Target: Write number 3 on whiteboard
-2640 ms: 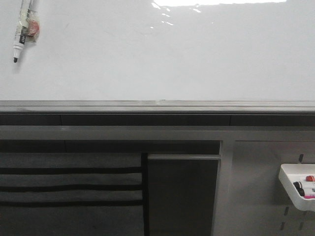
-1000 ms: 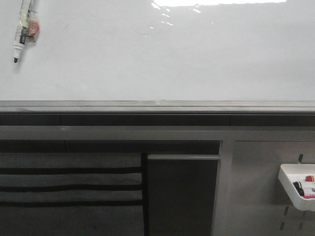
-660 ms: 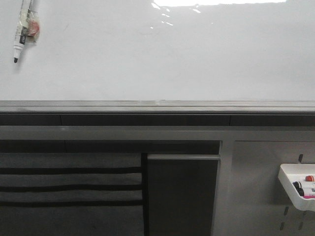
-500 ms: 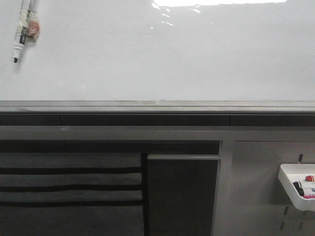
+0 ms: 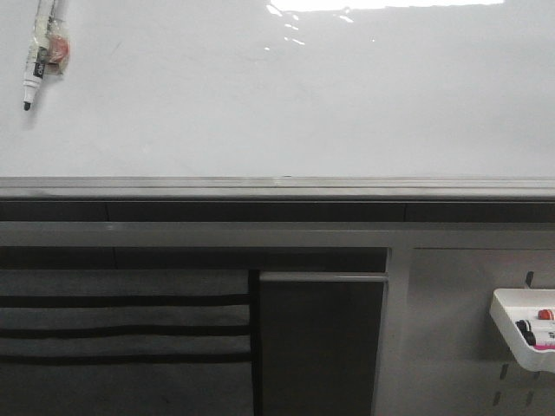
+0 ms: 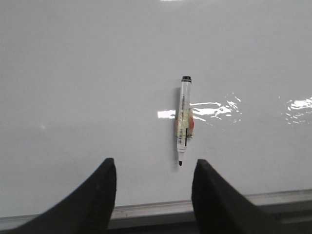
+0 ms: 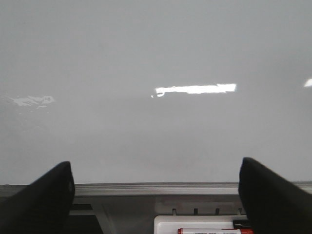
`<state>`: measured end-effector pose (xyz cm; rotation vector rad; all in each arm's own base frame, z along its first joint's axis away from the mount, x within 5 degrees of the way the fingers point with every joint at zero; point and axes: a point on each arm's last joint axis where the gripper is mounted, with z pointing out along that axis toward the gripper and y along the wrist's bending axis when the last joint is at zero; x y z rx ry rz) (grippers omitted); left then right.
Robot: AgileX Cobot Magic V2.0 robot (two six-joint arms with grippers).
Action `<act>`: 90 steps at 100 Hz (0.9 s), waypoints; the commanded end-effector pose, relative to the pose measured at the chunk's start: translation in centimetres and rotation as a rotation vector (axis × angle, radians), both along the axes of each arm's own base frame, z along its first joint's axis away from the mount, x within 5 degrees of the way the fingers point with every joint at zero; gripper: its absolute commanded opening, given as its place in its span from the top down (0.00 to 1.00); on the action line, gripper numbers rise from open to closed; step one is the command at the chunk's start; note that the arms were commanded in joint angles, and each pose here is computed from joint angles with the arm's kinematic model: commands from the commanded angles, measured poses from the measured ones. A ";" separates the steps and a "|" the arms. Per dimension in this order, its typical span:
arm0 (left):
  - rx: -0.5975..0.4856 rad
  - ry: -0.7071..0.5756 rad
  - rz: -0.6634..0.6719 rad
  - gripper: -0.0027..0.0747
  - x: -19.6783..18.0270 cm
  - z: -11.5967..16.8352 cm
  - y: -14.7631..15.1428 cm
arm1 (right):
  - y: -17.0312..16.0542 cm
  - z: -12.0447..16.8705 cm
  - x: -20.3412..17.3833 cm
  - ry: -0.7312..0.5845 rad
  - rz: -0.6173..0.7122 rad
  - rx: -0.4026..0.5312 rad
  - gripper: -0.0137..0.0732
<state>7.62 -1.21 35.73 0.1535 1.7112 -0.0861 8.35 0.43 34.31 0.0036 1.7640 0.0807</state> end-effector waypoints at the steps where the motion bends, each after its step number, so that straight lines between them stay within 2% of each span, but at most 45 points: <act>1: -0.013 -0.050 -0.034 0.56 1.2 1.1 -0.4 | 0.3 1.4 0.2 -0.077 0.028 0.024 0.14; 20: 0.037 0.066 -0.106 0.56 5.3 -0.4 -1.9 | 1.8 1.2 1.0 -0.006 0.179 0.042 0.14; 49: 0.058 0.195 -0.101 0.56 12.6 -2.9 -3.5 | 4.9 0.5 2.7 0.070 0.400 0.007 0.14; 90: 0.070 0.253 -0.087 0.56 20.8 -5.1 -5.2 | 5.8 -0.1 3.9 0.104 0.428 -0.002 0.14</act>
